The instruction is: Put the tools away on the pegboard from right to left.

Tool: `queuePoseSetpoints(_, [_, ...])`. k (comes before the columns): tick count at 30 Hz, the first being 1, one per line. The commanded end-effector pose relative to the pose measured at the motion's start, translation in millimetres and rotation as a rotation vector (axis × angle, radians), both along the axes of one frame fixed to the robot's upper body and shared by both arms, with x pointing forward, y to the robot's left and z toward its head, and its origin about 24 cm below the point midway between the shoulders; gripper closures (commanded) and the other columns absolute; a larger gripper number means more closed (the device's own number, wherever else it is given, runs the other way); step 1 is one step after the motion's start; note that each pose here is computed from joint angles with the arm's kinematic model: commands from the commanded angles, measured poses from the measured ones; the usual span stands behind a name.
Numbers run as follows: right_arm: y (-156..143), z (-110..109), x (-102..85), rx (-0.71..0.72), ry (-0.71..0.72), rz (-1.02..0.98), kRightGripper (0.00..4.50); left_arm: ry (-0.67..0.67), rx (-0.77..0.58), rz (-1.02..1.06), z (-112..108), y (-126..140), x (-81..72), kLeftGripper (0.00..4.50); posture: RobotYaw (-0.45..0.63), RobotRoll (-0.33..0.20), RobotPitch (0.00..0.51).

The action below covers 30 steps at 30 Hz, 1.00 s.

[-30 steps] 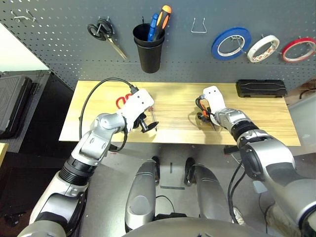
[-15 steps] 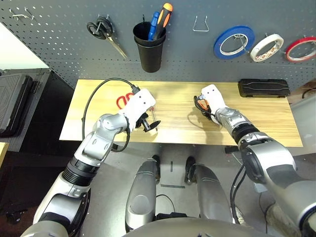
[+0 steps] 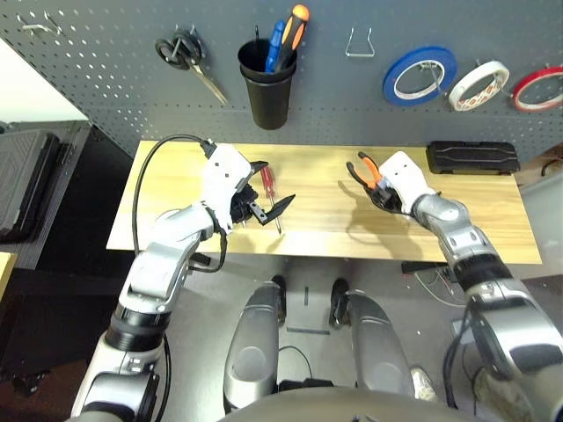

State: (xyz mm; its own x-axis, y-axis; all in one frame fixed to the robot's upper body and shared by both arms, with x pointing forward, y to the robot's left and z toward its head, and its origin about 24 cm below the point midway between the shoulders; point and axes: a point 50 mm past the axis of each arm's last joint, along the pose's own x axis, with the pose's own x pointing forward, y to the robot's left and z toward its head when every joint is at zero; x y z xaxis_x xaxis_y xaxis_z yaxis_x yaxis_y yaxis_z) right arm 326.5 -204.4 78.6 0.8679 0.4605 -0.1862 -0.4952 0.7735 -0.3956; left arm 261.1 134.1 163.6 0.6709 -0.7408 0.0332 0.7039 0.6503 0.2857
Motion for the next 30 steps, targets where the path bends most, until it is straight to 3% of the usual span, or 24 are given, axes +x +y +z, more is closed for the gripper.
queuePoseSetpoints(1, [-5, 9, -12.1, 0.020, -0.075, 0.045, 2.36, -0.019, -0.062, -0.024, 13, -7, -9.1, 0.00, 0.23, 0.000, 0.261])
queuePoseSetpoints(12, [-18, 28, -34.6, 0.083, -0.291, 0.018, 2.36, -0.120, -0.136, -0.020, 48, -11, -13.0, 0.00, 0.22, 0.000, 0.240])
queuePoseSetpoints(30, [6, 125, -39.1, 0.052, -0.858, 0.018, 2.36, -0.143, -0.118, -0.017, 53, -5, 0.6, 0.00, 0.18, 0.000, 0.222])
